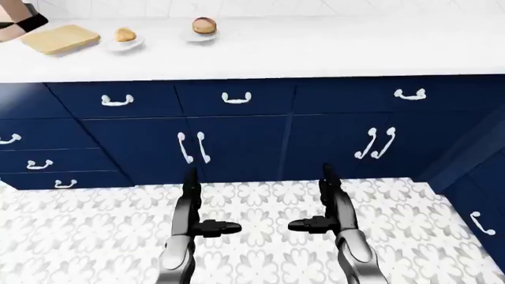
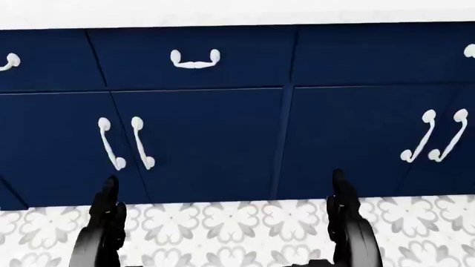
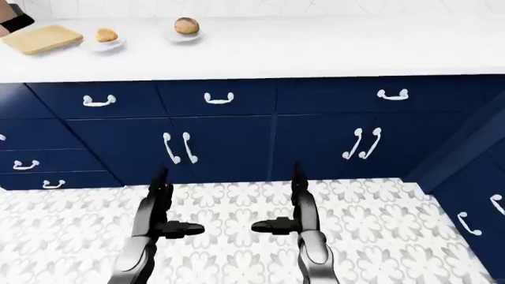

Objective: Place all breads on the cutting board.

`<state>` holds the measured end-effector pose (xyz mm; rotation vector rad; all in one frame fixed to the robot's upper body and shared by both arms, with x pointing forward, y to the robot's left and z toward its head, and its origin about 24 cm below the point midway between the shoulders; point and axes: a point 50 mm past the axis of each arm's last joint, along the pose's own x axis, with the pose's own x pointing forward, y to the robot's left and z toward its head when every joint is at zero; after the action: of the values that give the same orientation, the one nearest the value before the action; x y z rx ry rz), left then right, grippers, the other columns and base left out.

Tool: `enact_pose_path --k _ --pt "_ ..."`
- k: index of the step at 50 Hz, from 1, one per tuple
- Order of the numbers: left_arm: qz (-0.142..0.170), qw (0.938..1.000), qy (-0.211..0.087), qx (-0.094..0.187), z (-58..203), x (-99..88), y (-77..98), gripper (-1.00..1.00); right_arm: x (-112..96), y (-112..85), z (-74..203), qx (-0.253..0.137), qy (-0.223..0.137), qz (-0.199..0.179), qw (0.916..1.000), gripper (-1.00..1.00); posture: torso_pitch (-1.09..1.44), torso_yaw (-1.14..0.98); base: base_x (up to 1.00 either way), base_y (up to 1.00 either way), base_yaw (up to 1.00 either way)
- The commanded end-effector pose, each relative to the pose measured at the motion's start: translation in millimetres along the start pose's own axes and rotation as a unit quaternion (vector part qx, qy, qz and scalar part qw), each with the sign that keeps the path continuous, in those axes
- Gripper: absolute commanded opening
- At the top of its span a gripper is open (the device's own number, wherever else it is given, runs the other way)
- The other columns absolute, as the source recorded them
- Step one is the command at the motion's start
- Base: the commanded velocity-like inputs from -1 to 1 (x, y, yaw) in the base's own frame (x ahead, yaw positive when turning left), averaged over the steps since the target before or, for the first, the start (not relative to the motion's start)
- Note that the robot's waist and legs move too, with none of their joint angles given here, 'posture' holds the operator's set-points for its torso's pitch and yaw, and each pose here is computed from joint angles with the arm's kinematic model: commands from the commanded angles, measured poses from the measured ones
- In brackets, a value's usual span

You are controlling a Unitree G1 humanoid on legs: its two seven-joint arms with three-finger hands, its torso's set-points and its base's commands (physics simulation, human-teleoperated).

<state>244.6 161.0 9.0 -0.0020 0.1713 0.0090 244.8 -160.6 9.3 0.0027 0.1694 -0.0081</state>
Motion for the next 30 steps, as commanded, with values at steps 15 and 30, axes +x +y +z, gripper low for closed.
enact_pose_path --k 15,30 --pt "-0.03 0.9936 -0.107 0.023 69 -3.2 -6.7 1.0 -3 -0.2 79 -0.007 -0.115 0.008 0.9933 1.0 0.0 0.0 0.0 0.0 0.0" --pt "-0.023 0.9881 -0.149 0.031 143 -19.9 2.2 1.0 -14 2.9 133 0.011 -0.174 0.028 0.9843 1.0 0.0 0.0 0.0 0.02 0.47"
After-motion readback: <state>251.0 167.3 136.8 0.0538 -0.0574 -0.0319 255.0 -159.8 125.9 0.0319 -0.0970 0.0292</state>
